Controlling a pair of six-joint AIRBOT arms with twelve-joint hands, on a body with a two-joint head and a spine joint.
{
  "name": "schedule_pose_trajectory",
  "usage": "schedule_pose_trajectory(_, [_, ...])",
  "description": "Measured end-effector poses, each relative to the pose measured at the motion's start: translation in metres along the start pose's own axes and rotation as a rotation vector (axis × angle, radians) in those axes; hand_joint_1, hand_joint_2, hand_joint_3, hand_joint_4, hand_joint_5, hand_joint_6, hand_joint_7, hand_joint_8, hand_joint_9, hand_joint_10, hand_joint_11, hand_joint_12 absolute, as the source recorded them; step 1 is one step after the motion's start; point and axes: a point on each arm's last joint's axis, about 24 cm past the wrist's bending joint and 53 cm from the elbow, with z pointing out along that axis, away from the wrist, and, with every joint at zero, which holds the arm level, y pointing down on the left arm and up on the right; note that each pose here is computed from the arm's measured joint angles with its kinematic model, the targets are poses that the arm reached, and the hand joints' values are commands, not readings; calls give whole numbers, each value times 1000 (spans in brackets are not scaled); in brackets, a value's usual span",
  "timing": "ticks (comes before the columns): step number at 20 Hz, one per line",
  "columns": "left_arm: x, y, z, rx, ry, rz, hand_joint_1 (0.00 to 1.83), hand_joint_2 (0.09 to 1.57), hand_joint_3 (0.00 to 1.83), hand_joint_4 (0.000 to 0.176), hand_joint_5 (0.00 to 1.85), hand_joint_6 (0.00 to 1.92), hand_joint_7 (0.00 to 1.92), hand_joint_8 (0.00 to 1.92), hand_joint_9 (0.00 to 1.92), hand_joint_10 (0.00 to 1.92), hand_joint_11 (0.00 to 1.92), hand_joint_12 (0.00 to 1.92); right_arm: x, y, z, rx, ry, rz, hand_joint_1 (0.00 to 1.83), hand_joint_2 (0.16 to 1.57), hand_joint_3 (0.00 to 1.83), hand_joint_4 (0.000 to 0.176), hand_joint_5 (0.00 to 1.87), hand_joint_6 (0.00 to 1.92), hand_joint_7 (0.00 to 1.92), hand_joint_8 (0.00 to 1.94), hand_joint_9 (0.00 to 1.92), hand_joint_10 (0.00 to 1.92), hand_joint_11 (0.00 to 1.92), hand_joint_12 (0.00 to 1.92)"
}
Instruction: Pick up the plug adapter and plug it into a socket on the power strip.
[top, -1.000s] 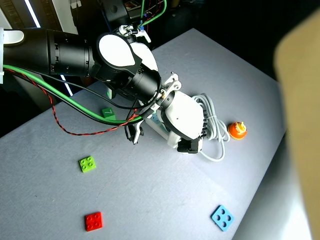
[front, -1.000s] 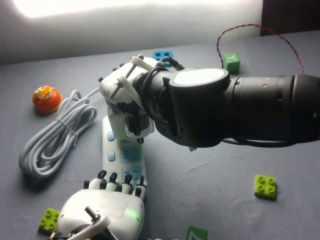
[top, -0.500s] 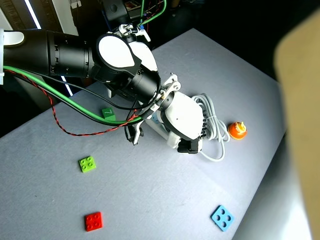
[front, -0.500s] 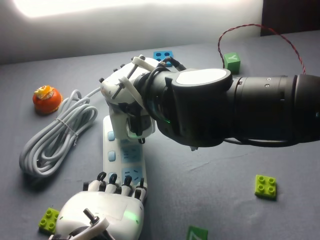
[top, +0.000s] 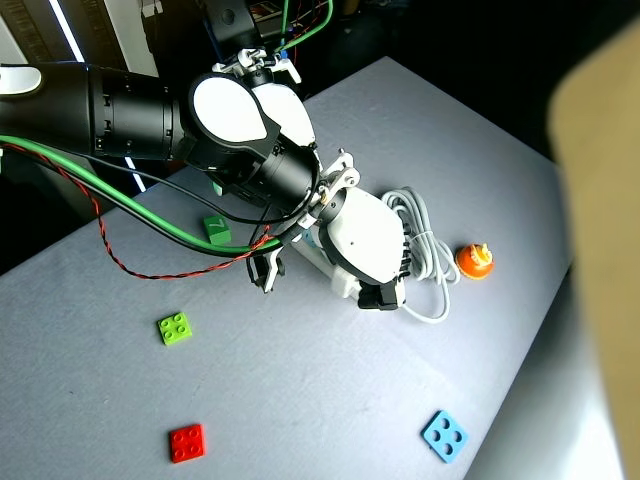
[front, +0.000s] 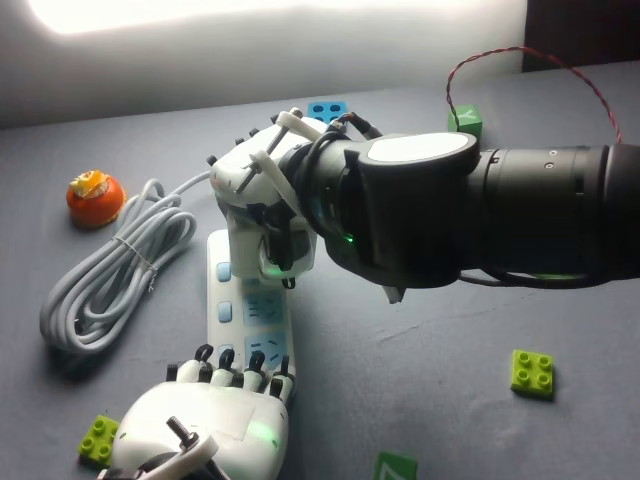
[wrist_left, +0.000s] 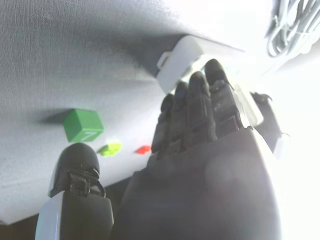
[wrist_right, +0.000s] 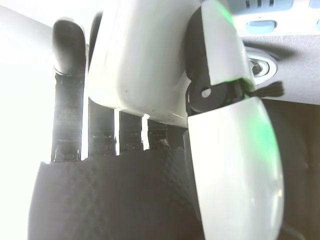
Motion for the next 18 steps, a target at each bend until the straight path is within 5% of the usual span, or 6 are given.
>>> schedule_pose_trajectory(1, [0, 0, 0, 0, 0, 0, 74, 1213, 0, 0, 72, 2, 96, 2, 82, 3, 0, 289, -2, -1, -1, -3, -1, 5, 1019, 1172, 0, 0, 660, 288, 763, 107, 599, 605, 373, 1480])
schedule_pose_trajectory(4, [0, 0, 0, 0, 1, 0, 75, 1215, 1, 0, 67, 0, 94, 0, 77, 1, 0, 284, 1, 2, -1, -18, 14, 32, 1016, 1128, 1, 0, 684, 39, 760, 14, 639, 418, 362, 1415])
schedule_pose_trajectory(9, [1, 0, -1, 0, 3, -1, 59, 1219, 1, 0, 43, 0, 81, 0, 63, 0, 0, 269, 0, 4, -2, -29, 16, 35, 919, 1049, 0, 0, 468, 0, 513, 0, 520, 29, 92, 1180])
schedule_pose_trajectory(18, [-4, 2, -3, -10, -4, -10, 104, 1215, 0, 0, 55, 1, 71, 0, 52, 0, 0, 239, -21, -2, -9, -38, -13, 48, 514, 978, 0, 0, 72, 1, 106, 2, 98, 2, 0, 393])
